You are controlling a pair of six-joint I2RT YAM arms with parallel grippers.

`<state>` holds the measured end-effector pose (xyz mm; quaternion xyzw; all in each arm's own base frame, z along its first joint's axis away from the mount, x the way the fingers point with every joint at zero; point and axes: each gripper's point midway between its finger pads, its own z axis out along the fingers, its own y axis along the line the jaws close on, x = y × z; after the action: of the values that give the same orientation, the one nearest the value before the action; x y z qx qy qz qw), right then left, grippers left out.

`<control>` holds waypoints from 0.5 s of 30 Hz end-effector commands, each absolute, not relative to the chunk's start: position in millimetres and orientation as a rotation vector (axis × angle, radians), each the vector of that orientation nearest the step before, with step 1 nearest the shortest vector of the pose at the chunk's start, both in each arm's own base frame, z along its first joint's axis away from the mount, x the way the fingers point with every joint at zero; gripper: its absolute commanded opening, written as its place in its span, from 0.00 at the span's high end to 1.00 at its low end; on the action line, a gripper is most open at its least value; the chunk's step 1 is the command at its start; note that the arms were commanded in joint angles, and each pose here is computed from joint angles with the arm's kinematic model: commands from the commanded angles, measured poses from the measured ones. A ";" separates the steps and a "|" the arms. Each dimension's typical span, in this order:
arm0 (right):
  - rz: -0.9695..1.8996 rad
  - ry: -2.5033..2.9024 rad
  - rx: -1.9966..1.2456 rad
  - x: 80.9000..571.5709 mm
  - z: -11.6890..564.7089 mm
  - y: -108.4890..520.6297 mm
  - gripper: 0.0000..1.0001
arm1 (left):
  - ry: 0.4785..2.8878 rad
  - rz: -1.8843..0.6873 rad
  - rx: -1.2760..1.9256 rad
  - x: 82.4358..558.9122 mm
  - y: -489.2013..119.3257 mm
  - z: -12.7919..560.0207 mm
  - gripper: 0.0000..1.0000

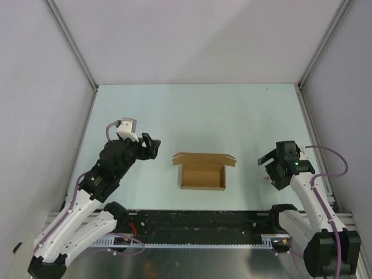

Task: Fold the paper box

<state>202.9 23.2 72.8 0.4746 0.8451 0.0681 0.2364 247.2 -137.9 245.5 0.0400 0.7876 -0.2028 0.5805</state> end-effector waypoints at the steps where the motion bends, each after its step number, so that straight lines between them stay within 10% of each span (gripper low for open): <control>1: 0.135 2.307 1.350 197.7 70.0 17.2 0.00 | 1.825 -0.455 0.094 250.2 -135.0 249.0 0.25; 15: -0.006 2.380 1.347 198.5 49.2 7.6 0.01 | 1.826 -0.450 0.088 250.9 -134.0 248.6 0.25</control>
<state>190.9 18.0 48.2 0.4801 0.8582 0.0182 0.1808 249.0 -138.9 241.3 0.0410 0.7924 -0.1995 0.5750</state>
